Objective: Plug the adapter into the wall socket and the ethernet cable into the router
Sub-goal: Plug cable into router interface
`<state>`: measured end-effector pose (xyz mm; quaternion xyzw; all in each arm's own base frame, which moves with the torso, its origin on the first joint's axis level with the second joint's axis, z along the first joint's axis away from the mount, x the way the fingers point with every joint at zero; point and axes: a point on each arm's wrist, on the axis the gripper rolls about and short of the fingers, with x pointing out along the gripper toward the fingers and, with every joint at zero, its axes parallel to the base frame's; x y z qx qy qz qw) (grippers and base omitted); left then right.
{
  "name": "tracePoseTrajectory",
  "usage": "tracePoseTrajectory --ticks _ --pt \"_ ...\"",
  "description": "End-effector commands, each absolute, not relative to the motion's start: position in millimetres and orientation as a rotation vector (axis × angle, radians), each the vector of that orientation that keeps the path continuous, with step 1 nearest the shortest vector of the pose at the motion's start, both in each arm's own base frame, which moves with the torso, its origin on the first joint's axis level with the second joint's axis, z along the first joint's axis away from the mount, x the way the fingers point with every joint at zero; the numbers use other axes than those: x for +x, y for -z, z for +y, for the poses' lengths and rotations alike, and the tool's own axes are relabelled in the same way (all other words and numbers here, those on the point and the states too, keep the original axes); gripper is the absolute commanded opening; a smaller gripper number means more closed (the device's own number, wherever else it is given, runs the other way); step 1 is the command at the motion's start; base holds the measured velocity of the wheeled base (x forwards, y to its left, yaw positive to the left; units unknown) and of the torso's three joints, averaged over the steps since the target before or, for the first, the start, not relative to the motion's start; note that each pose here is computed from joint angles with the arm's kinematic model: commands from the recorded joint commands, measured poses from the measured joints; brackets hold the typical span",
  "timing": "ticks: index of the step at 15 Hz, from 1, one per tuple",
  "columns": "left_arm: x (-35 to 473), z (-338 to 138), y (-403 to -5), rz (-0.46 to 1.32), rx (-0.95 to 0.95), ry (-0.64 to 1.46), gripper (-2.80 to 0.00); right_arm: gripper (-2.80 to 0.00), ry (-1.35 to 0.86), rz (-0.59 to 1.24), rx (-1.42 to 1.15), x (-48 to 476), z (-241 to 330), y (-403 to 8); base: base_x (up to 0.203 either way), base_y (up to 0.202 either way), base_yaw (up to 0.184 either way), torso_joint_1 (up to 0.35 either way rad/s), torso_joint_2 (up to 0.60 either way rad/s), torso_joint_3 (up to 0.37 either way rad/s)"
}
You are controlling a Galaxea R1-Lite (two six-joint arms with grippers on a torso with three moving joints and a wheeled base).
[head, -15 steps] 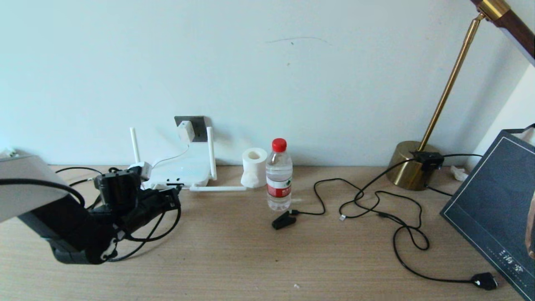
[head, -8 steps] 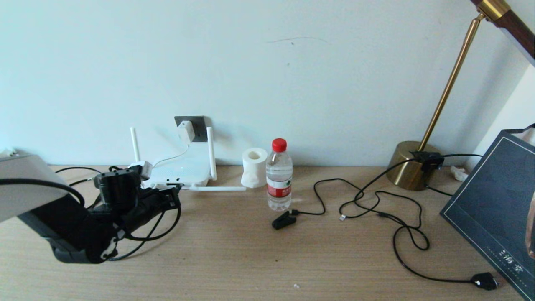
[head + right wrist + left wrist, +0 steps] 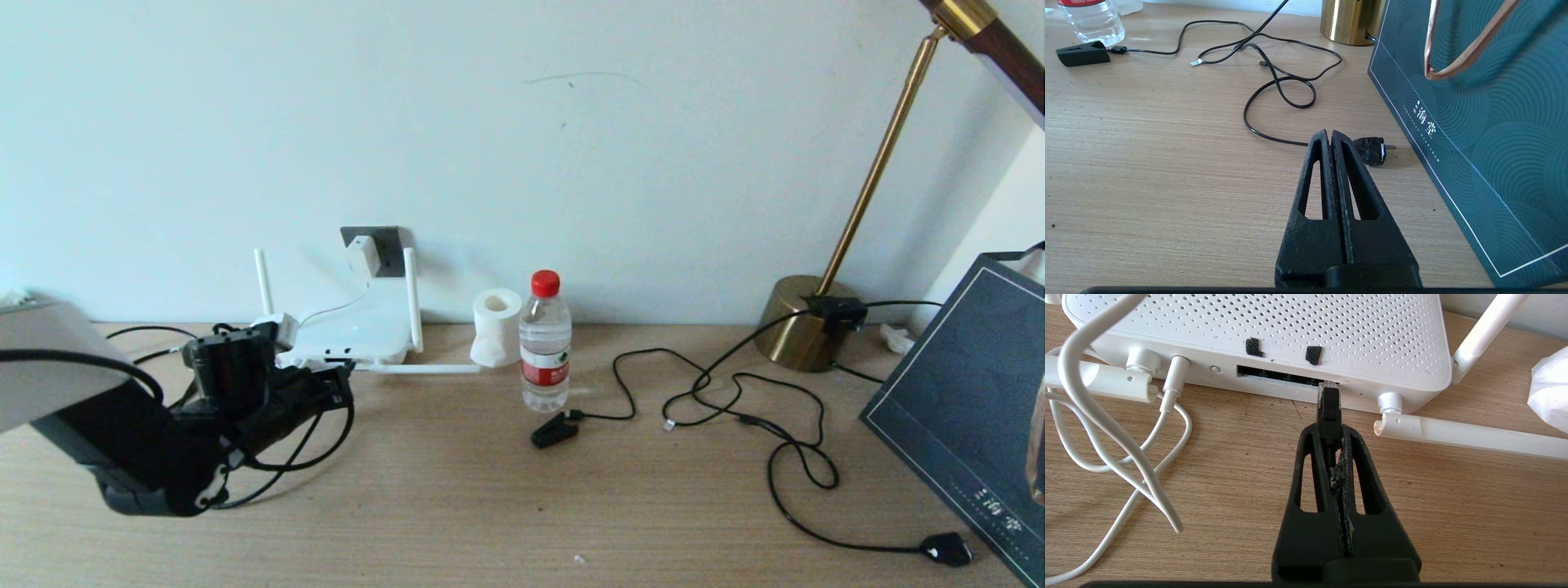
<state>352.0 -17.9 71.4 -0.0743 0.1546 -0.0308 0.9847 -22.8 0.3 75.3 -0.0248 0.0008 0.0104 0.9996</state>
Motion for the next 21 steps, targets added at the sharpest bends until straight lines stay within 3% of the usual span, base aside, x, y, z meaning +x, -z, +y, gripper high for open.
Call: tracePoseTrajectory --ticks 1,21 --pt "352.0 -18.1 -73.0 0.302 -0.15 0.062 -2.8 -2.8 -0.023 0.002 -0.051 -22.7 0.3 -75.4 0.0 0.0 0.0 0.0 0.0 0.0" --pt "354.9 -13.9 -69.8 0.306 -0.116 0.055 -2.8 -2.8 -0.022 0.001 -0.051 -22.8 0.3 -75.3 0.0 0.0 0.0 0.0 0.0 0.0"
